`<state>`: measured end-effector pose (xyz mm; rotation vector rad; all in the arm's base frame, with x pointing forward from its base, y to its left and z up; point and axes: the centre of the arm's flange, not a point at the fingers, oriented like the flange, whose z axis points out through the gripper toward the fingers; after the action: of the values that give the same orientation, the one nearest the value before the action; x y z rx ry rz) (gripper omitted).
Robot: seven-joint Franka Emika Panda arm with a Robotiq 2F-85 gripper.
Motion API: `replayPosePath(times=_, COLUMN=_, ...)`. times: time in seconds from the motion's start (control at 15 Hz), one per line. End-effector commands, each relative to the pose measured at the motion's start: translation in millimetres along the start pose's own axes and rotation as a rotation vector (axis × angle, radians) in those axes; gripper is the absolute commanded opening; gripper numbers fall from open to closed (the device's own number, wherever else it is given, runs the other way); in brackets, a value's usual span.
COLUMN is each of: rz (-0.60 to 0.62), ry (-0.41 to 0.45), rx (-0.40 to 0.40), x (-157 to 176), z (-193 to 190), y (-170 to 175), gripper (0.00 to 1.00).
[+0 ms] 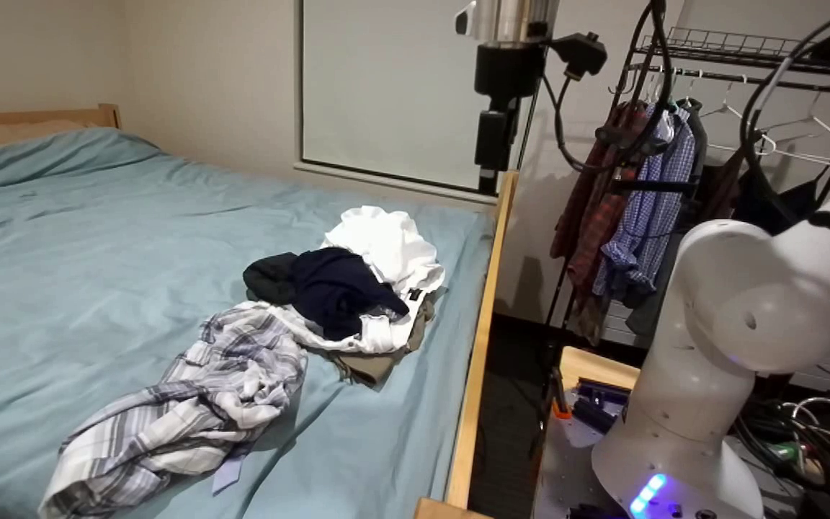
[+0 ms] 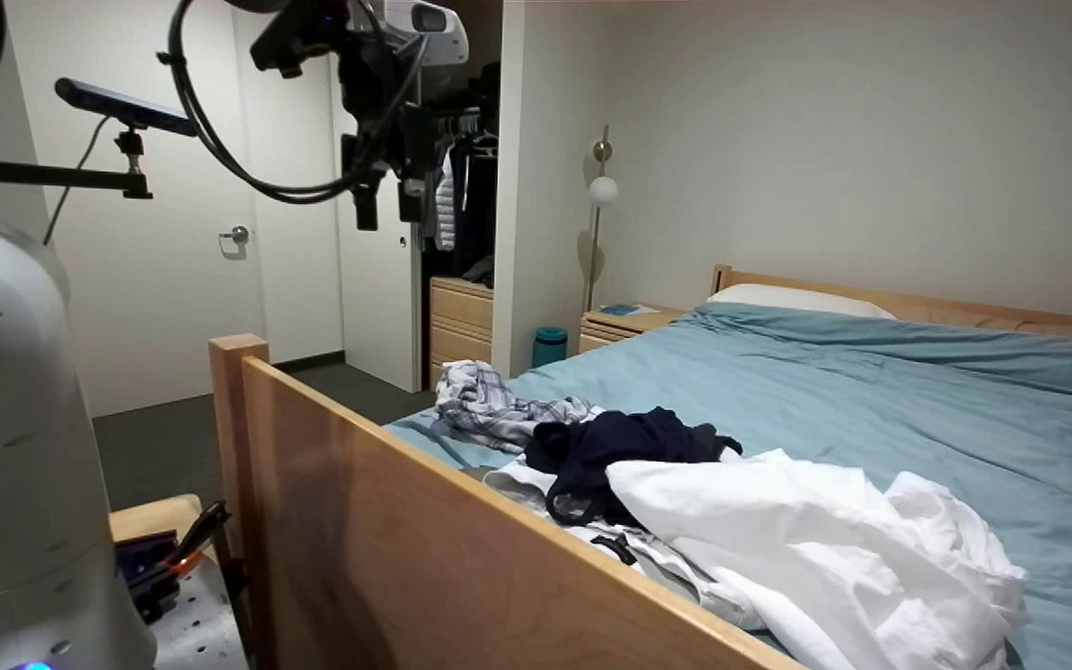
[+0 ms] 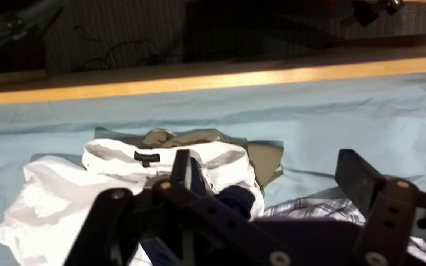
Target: Put the checked shirt on the pile of clothes on the right
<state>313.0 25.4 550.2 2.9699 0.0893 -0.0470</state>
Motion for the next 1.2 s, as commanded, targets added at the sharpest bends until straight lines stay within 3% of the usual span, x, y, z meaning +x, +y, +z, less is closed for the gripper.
replayPosePath(times=0.0, rz=-0.053, ry=0.033, rx=0.024, x=69.0, z=-1.3, y=-34.0, gripper=1.00)
replayPosePath(times=0.2, rz=-0.151, ry=0.033, rx=0.066, x=116.6, z=6.9, y=-69.1, gripper=1.00)
replayPosePath(times=0.4, rz=-0.269, ry=-0.020, rx=0.094, x=152.6, z=5.4, y=-99.6, gripper=1.00)
replayPosePath(times=0.47, rz=-0.203, ry=0.017, rx=0.063, x=119.7, z=20.4, y=-90.0, gripper=1.00)
replayPosePath(times=0.87, rz=-0.207, ry=0.012, rx=0.068, x=127.5, z=21.1, y=-92.8, gripper=1.00)
replayPosePath(times=1.13, rz=-0.237, ry=0.009, rx=0.168, x=186.0, z=61.0, y=-110.1, gripper=1.00)
